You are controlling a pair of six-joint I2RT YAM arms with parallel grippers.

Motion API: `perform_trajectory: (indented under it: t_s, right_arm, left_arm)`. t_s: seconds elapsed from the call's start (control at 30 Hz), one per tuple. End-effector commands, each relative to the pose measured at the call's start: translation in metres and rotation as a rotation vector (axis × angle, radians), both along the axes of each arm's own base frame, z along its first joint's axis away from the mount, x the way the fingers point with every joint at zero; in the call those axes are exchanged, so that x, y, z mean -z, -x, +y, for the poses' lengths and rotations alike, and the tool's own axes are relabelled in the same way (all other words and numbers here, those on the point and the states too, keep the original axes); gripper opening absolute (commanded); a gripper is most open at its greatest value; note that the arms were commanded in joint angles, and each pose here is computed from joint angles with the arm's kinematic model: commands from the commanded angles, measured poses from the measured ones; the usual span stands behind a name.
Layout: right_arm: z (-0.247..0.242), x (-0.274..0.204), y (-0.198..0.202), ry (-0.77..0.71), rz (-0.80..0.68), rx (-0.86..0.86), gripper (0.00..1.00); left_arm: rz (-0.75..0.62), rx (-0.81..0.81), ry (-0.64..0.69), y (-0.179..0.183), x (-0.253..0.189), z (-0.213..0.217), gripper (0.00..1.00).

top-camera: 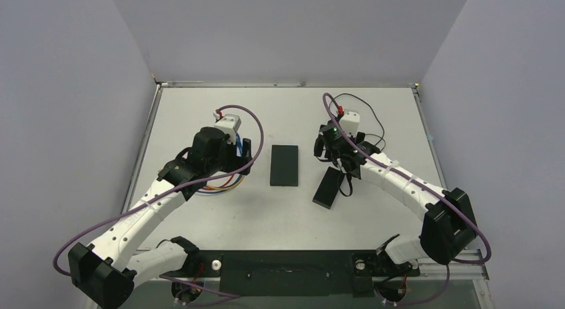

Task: Insert the plug into the switch port
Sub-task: Adjust the switch port at the center of the board.

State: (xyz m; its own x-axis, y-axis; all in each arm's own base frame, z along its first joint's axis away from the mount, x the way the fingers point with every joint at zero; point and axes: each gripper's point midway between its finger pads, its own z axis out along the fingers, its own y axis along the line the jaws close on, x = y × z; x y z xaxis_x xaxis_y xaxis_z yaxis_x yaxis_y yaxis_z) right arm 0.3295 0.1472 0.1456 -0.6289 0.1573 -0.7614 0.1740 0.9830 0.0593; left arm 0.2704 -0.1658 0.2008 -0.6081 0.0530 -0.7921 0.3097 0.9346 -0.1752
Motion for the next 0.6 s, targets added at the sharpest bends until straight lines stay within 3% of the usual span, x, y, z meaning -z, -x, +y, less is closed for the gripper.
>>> perform_trajectory:
  t_s: [0.0,0.57]
  right_arm:
    - [0.006,0.009,-0.005,-0.067,-0.015,0.065,0.83]
    - [-0.012,0.077,0.021,-0.104,0.074,0.271,0.9]
  left_arm:
    - [-0.021,0.009,0.049,-0.003,-0.014,-0.006,0.8]
    - [-0.023,0.03,0.068,0.001,-0.017,-0.009,0.8]
